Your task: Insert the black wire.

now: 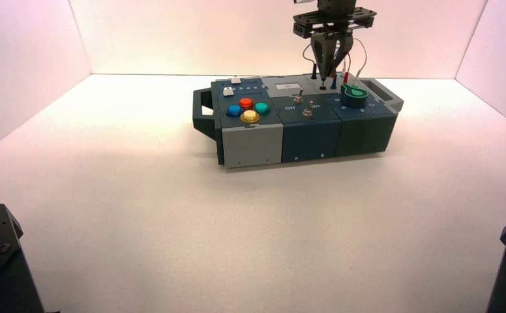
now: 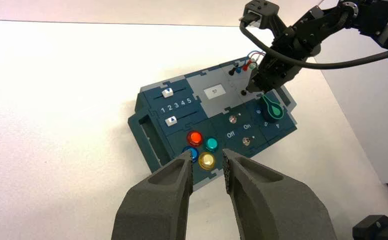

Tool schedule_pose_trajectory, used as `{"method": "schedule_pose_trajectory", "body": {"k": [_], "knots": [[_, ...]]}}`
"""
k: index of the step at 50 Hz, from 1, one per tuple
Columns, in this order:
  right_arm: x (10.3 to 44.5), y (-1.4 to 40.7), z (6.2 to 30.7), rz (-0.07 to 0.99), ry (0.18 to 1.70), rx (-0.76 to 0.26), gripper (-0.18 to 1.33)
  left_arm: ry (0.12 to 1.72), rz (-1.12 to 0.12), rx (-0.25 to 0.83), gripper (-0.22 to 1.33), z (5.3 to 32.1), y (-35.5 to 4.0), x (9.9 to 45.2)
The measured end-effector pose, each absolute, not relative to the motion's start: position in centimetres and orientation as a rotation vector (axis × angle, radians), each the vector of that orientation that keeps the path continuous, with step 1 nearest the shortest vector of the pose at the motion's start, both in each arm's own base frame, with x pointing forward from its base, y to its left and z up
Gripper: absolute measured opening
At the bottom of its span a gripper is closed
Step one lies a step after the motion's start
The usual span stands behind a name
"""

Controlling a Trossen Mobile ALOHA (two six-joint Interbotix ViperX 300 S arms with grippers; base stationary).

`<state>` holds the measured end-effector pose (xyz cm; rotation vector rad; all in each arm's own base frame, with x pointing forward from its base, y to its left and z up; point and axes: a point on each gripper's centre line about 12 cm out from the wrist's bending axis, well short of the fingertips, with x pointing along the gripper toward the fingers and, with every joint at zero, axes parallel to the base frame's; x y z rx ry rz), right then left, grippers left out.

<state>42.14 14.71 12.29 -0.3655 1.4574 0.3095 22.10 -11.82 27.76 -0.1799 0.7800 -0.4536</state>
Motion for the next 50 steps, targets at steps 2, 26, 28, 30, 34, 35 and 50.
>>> {"method": "schedule_pose_trajectory", "body": {"k": [2,26,28,30,34,35,50], "knots": [[42.10,14.90,12.26,0.313,1.458,-0.371,0.08,0.780,-0.455,-0.181,0.71,27.76,-11.86,22.08],[42.08,15.25,12.45,0.319,1.452,-0.376,0.08,0.774,-0.457,-0.182,0.71,27.92,-11.82,22.00],[42.08,15.25,12.45,0.319,1.452,-0.376,0.08,0.774,-0.455,-0.182,0.71,27.92,-11.79,22.02],[42.08,15.24,12.45,0.318,1.452,-0.377,0.08,0.776,-0.455,-0.183,0.71,27.90,-11.79,22.00],[42.07,15.23,12.45,0.318,1.454,-0.377,0.08,0.774,-0.455,-0.182,0.71,27.92,-11.79,22.02],[42.10,15.25,12.49,0.318,1.452,-0.377,0.08,0.774,-0.454,-0.182,0.71,27.91,-11.78,22.02],[42.08,15.16,12.45,0.316,1.453,-0.386,0.08,0.774,-0.455,-0.181,0.71,27.91,-11.78,22.02]]}}
